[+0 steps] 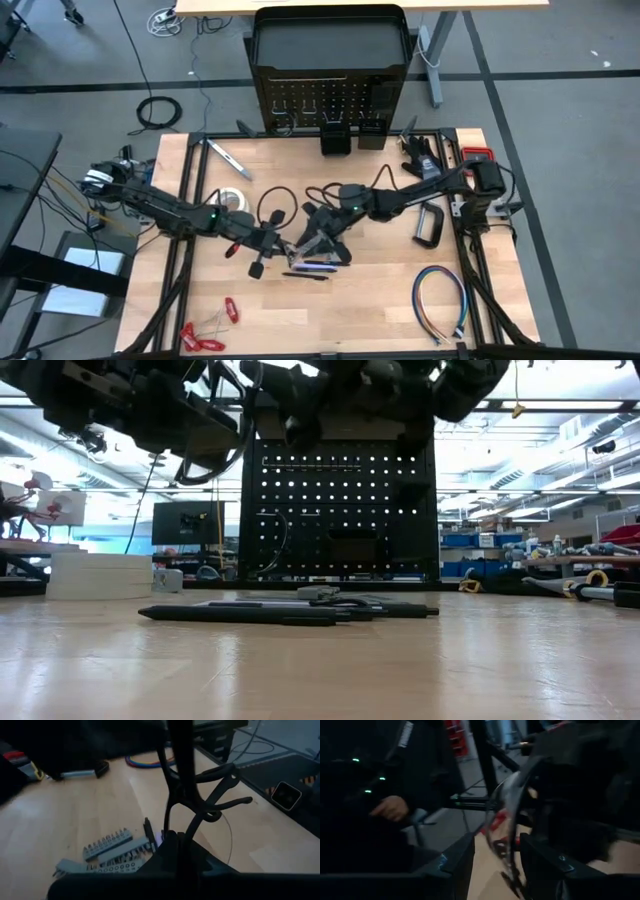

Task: Hang tools onto peg board
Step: Hang the black safety glasses on the peg board

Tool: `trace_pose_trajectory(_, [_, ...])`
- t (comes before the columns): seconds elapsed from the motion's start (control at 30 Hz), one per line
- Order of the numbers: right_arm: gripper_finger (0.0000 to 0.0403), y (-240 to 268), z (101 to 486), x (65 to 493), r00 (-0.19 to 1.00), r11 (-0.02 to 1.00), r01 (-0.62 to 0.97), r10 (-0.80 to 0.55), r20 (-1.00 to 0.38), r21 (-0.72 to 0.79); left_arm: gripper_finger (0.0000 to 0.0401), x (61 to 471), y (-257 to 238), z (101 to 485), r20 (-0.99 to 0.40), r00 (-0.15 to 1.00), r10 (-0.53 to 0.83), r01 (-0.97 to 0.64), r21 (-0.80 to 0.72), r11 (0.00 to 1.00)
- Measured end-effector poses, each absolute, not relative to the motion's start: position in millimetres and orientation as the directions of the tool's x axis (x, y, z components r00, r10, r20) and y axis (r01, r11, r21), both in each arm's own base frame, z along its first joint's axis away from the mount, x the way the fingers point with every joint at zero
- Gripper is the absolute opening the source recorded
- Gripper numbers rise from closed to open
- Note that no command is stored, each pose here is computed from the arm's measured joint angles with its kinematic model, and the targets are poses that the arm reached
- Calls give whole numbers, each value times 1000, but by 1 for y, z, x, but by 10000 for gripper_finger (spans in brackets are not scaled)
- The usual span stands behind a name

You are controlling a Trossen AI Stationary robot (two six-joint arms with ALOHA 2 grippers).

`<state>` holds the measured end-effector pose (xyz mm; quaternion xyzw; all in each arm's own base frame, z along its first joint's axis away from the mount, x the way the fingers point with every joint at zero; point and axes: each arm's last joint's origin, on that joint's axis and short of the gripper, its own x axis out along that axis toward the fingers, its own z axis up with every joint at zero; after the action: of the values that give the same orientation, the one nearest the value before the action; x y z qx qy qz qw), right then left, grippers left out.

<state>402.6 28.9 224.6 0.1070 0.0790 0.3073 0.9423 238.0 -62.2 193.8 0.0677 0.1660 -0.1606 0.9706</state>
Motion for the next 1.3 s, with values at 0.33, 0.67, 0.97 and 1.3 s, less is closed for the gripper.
trace_pose_trajectory(0.33, [145,24,226,403,793,785,-577,605,-74,227,5,238,-62,194,-346,892,-292,342,91,935])
trace_pose_trajectory(0.67, [82,28,225,403,807,804,-563,585,-83,194,5,239,-60,195,-338,914,-226,278,116,953])
trace_pose_trajectory(0.97, [33,29,225,403,801,799,-572,593,-83,186,7,239,-60,195,-335,916,-222,275,118,954])
trace_pose_trajectory(1.3, [34,29,225,403,794,792,-580,602,-83,193,49,229,-56,199,-385,911,-145,215,146,966])
